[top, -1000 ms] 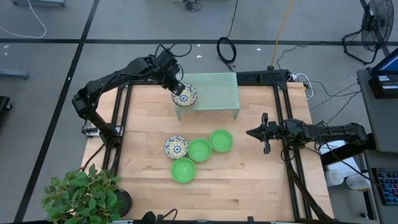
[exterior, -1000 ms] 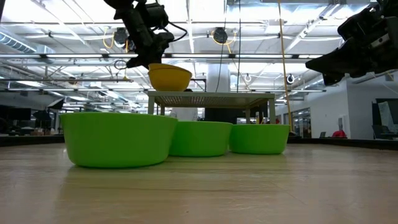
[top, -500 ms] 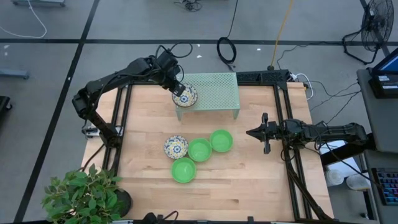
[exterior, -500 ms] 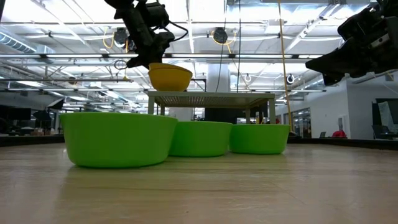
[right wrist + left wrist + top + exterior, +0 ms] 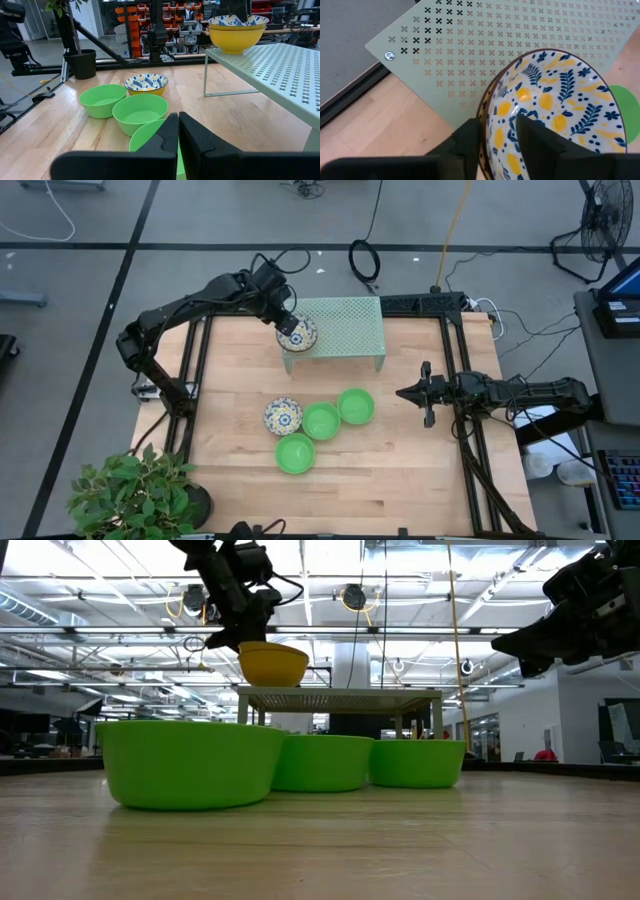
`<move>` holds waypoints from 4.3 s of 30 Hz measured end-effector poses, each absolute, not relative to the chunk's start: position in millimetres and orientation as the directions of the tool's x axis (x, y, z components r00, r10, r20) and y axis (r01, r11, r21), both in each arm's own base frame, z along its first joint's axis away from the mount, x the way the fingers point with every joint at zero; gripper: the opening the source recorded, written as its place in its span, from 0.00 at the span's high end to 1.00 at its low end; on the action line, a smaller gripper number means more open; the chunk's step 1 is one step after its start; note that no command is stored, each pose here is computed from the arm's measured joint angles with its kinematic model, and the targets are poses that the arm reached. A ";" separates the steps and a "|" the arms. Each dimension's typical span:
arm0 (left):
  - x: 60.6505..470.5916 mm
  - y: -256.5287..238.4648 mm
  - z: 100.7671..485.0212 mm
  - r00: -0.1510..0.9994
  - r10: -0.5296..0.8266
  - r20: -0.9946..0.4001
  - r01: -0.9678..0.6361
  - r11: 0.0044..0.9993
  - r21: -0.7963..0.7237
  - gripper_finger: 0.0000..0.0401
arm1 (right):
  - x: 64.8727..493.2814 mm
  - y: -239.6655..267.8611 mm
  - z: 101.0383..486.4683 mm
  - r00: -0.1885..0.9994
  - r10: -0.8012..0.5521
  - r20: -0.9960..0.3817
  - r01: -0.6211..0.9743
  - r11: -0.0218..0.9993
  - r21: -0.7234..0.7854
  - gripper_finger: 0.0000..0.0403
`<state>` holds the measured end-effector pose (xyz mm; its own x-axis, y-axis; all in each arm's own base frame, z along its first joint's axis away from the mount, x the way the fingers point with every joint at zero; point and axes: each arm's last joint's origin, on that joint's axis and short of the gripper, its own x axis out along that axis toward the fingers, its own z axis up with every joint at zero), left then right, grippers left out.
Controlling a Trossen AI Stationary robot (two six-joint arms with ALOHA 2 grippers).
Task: Pick & Place Mini bowls
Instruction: Stack the bottom white patterned bowl on top of the white patterned bowl on the shelf
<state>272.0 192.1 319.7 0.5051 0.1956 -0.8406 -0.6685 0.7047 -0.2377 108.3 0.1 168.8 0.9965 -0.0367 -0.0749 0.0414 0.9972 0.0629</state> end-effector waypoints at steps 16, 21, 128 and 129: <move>282.4 179.4 363.7 0.613 0.232 -0.756 -0.555 0.807 -0.202 0.58 | 108.2 0.1 168.9 0.997 -0.036 -0.074 0.041 0.997 0.063 1.00; 289.5 161.3 358.2 0.569 0.206 -0.796 -0.449 0.889 -0.091 0.61 | 108.3 0.1 168.7 0.996 -0.037 -0.075 0.041 0.997 0.063 1.00; 311.1 147.9 319.0 0.453 0.307 -0.837 -0.548 0.836 0.010 0.95 | 108.3 0.1 169.0 0.997 -0.037 -0.072 0.041 0.997 0.063 1.00; 312.1 149.4 316.9 0.449 0.303 -0.840 -0.549 0.836 0.008 0.95 | 108.3 0.1 169.0 0.997 -0.036 -0.072 0.041 0.997 0.063 1.00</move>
